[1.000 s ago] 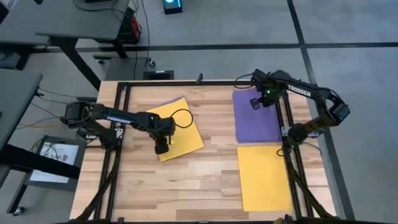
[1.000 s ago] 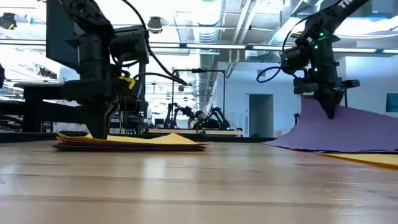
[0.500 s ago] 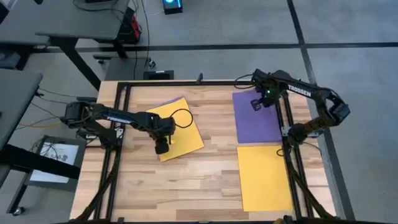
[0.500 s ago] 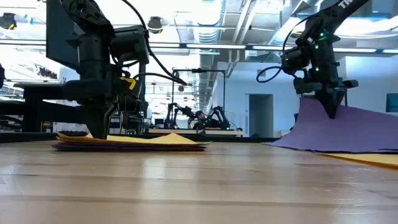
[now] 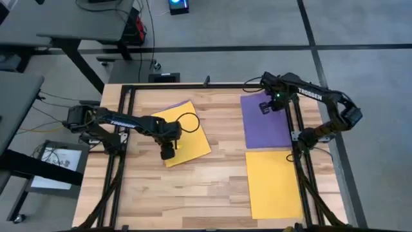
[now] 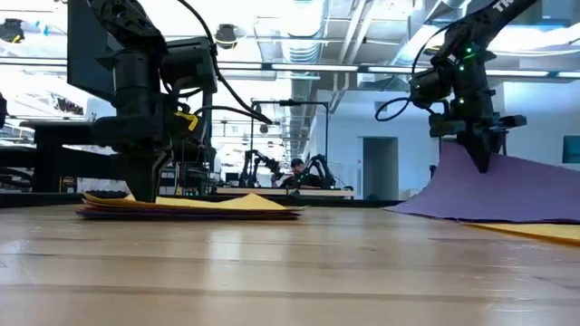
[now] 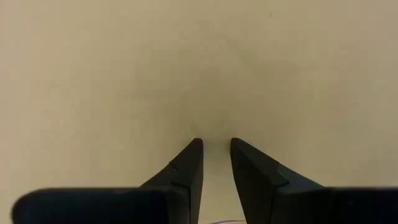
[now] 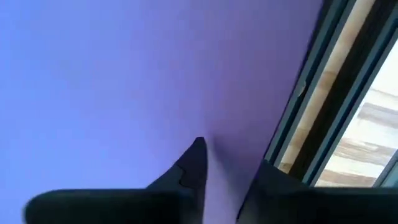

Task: Organize paper
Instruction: Stack the purple paper on the top right purple paper, then stack the yellow paper on the bottom right yellow paper

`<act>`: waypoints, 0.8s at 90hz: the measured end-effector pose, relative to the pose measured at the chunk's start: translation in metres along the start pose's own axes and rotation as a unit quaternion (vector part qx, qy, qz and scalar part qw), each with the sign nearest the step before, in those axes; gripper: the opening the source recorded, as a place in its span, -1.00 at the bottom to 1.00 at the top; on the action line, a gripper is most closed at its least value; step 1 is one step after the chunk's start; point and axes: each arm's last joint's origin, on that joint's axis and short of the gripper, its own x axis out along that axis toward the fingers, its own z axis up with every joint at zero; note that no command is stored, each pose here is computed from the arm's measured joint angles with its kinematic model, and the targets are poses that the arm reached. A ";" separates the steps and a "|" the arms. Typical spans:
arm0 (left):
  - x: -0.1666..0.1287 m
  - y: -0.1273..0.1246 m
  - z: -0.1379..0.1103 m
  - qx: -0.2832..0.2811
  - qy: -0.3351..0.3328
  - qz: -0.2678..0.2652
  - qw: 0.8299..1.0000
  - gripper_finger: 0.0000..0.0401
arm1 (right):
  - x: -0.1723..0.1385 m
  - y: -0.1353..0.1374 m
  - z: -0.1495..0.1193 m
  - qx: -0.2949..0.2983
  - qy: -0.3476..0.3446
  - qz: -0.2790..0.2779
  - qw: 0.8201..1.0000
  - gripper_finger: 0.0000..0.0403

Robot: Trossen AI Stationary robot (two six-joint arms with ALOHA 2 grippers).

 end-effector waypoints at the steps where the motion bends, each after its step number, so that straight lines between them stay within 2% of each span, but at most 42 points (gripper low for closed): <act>1: 0.000 0.000 0.000 0.000 0.000 0.000 1.000 -0.67 | 0.000 0.000 0.000 0.001 0.002 -0.001 1.000 -0.62; 16: 0.000 0.000 0.000 0.000 0.000 0.000 1.000 -0.67 | 0.001 -0.009 -0.005 0.023 0.040 -0.020 0.999 -0.45; 34: 0.000 0.000 0.000 0.005 0.000 0.000 1.000 -0.67 | -0.003 -0.016 -0.011 0.024 0.079 -0.038 0.996 -0.41; 59: 0.000 0.000 0.000 0.005 0.000 0.000 1.000 -0.67 | -0.035 -0.012 0.002 0.025 0.029 -0.015 0.999 -0.40; 72: -0.006 0.000 0.000 0.004 0.009 0.001 1.000 -0.67 | -0.051 0.015 0.001 -0.032 -0.014 0.045 0.998 -0.40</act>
